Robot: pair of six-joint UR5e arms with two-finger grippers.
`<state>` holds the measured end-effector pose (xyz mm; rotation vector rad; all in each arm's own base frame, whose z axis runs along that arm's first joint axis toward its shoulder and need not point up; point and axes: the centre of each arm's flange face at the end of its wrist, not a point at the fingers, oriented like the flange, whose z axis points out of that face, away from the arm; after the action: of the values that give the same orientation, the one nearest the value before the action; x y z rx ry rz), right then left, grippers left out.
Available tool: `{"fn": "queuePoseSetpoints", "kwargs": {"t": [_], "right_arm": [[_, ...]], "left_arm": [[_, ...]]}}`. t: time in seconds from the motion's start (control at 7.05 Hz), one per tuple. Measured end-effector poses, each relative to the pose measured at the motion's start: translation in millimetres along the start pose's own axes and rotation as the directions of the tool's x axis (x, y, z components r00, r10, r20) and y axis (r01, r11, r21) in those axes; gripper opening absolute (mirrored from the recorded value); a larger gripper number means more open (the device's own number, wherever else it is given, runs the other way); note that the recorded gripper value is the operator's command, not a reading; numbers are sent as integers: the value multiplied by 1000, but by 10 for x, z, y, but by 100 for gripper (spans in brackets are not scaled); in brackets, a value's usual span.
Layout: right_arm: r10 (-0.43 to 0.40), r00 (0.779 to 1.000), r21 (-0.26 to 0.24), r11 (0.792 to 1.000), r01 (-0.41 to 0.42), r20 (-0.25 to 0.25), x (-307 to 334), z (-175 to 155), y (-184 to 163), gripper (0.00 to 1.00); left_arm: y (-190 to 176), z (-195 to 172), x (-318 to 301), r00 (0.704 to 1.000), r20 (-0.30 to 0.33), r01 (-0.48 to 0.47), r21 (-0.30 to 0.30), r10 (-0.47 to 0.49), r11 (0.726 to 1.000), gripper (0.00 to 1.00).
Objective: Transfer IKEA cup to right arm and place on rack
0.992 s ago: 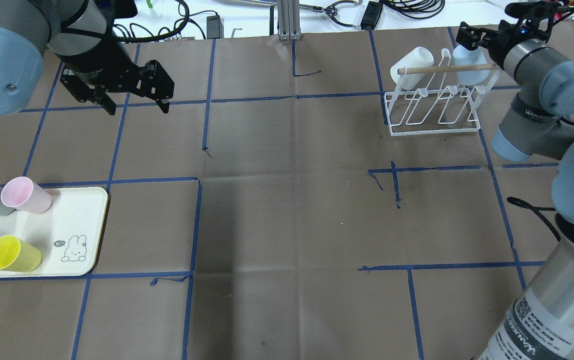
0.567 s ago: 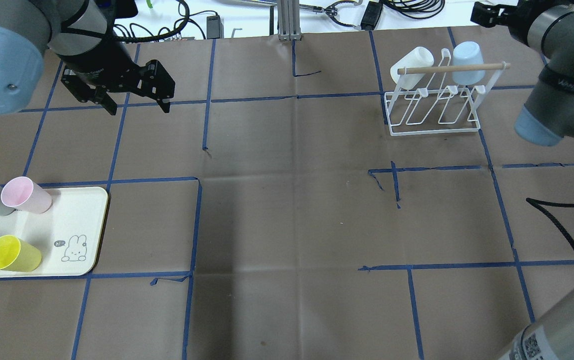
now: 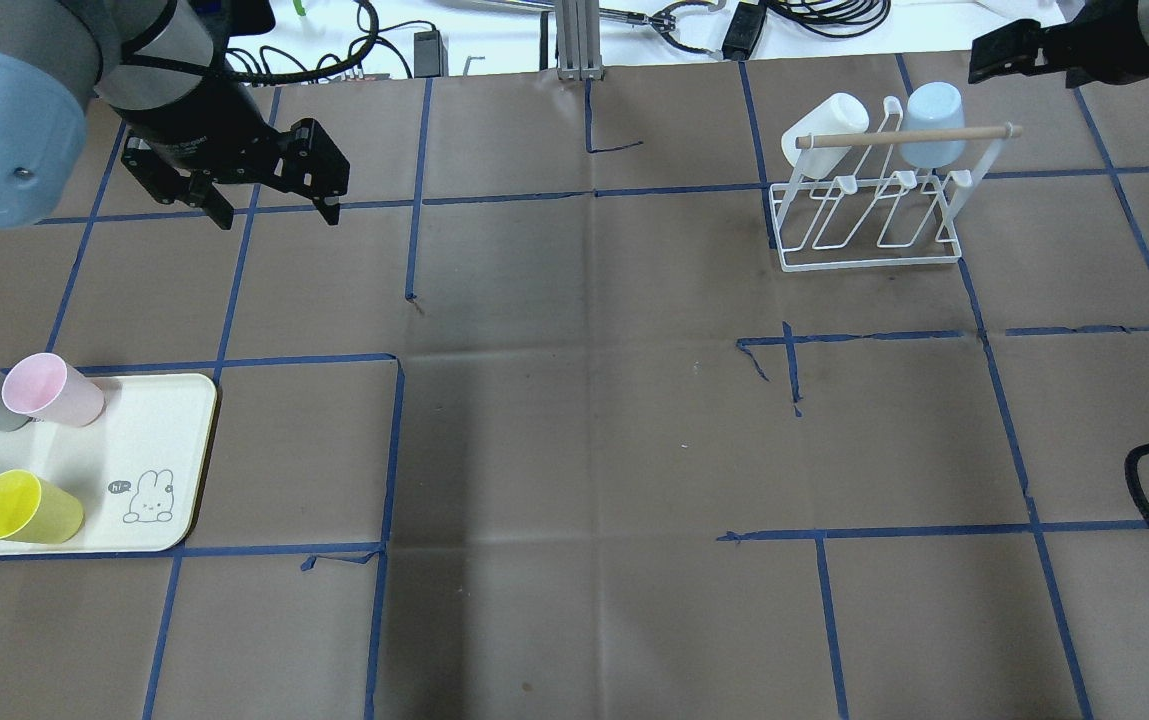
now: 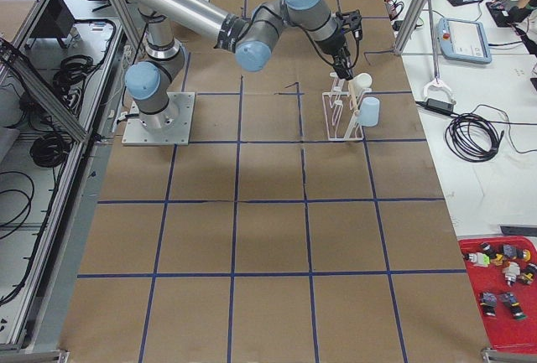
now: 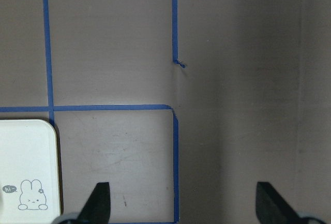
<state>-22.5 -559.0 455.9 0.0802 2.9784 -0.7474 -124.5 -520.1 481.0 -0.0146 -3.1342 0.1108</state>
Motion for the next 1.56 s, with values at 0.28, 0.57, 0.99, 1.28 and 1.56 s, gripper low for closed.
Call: {"fn": "queuePoseSetpoints", "kwargs": {"t": [0.28, 0.57, 0.99, 1.28, 1.56], "right_arm": [[-12, 1000, -211, 978, 8, -18, -699, -490, 211, 100], [20, 996, -348, 936, -50, -91, -1207, -721, 478, 100], [10, 989, -373, 925, -64, -145, -1895, -782, 767, 100], [7, 991, -379, 923, -59, -136, -1987, -803, 827, 100], [24, 994, -386, 920, -66, -111, -1994, -799, 850, 100]], "left_arm": [[0, 0, 0, 1000, 0, 0, 0, 0, 1000, 100], [0, 0, 0, 1000, 0, 1, 0, -1, 1000, 100], [-3, 5, 0, 1000, 0, 1, -1, -1, 1000, 100], [-4, 4, 0, 1000, 0, 1, 0, -1, 1000, 100], [-4, 4, 0, 1000, 0, 1, 1, -1, 1000, 100]]}}
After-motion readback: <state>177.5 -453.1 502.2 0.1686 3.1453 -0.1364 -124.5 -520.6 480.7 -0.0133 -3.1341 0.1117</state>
